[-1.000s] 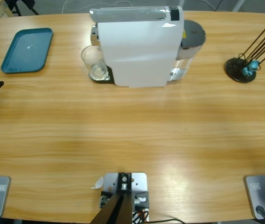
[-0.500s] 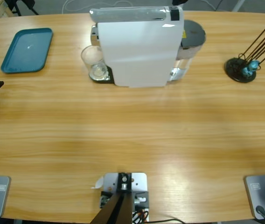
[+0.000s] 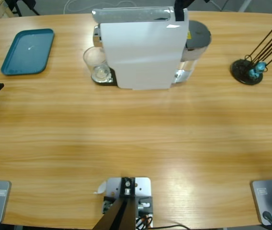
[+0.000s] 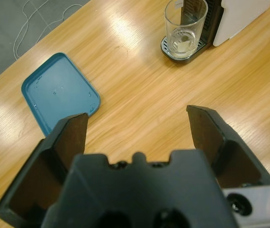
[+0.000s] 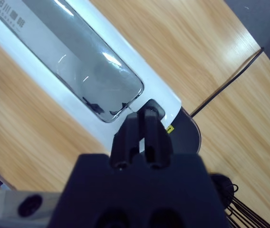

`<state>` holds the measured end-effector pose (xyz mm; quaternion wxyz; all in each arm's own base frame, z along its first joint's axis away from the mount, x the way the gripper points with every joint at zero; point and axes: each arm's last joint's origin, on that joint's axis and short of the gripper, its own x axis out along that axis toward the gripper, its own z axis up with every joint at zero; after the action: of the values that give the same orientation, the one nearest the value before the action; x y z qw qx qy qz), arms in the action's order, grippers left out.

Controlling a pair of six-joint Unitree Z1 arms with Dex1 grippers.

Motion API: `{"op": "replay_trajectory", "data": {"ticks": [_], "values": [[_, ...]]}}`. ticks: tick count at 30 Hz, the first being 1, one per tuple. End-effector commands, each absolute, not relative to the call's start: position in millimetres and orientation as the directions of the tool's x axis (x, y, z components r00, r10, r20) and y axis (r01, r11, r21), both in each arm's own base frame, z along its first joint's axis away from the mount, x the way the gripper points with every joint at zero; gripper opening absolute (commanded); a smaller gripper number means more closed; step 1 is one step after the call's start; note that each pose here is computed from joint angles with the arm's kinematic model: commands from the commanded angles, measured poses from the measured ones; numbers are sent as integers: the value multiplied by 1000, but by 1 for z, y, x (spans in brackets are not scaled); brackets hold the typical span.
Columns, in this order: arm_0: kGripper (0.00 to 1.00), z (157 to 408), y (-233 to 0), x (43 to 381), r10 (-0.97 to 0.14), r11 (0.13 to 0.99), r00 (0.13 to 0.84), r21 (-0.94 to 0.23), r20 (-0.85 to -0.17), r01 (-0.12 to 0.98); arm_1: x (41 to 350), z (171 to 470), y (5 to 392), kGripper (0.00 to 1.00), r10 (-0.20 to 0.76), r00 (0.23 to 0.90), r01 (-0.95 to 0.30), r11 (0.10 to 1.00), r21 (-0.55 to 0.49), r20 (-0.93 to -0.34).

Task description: Pour coffee

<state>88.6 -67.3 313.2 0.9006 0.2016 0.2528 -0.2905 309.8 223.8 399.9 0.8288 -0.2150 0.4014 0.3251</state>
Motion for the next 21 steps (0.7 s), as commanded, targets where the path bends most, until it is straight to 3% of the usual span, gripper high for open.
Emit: {"op": "replay_trajectory", "data": {"ticks": [1,21], "values": [[895,302,-65,87,-400,758,699,215,-593,616,329,387,221,0,321,474,-690,713,-120,-820],[895,302,-64,87,-401,758,700,215,-591,616,326,364,216,0,303,436,-694,713,-102,-847]]}}
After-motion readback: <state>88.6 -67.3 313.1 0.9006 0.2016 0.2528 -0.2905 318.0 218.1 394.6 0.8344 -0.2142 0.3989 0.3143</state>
